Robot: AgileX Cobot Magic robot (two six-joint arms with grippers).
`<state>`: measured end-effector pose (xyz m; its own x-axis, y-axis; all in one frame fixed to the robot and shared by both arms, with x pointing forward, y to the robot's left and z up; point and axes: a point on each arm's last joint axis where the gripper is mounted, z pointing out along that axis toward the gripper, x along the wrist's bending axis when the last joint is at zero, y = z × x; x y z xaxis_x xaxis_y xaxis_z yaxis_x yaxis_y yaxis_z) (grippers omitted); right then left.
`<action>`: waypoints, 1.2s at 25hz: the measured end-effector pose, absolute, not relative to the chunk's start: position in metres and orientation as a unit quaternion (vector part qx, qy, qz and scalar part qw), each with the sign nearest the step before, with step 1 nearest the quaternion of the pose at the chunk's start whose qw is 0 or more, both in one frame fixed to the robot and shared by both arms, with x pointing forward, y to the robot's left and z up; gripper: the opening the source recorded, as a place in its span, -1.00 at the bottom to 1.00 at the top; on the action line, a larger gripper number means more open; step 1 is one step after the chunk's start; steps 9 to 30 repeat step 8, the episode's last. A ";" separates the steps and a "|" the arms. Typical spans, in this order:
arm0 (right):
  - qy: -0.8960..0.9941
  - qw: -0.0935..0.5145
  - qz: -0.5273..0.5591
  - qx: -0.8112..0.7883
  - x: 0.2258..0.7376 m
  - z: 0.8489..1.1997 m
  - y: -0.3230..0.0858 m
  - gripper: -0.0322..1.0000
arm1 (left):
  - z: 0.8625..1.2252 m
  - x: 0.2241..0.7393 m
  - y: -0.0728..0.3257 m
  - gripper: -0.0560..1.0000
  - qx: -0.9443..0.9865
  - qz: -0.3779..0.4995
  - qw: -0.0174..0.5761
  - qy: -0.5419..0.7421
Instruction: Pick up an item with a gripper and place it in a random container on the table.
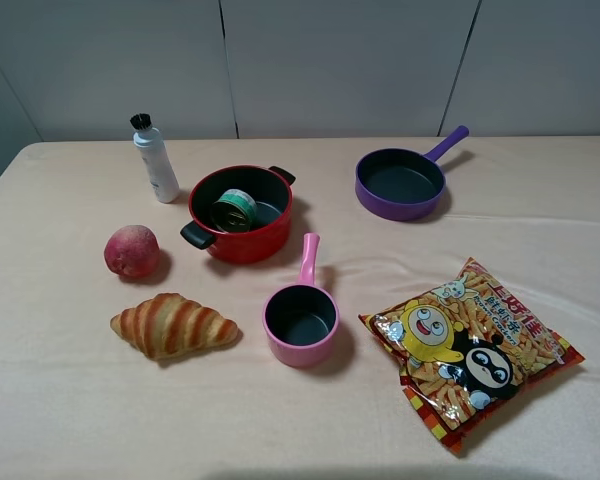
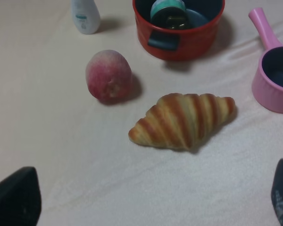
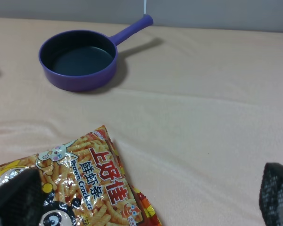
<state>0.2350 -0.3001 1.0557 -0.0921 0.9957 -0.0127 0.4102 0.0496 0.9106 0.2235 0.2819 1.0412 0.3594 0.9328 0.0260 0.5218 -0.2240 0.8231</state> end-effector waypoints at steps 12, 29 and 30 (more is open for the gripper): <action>0.623 0.369 0.397 0.564 0.235 1.056 -0.300 0.41 | 1.041 0.224 0.282 0.98 0.733 0.273 0.377 0.496; 0.623 0.369 0.397 0.564 0.235 1.056 -0.300 0.41 | 1.041 0.224 0.282 0.98 0.733 0.273 0.377 0.496; 0.623 0.369 0.397 0.564 0.235 1.056 -0.300 0.41 | 1.041 0.224 0.282 0.98 0.733 0.273 0.377 0.496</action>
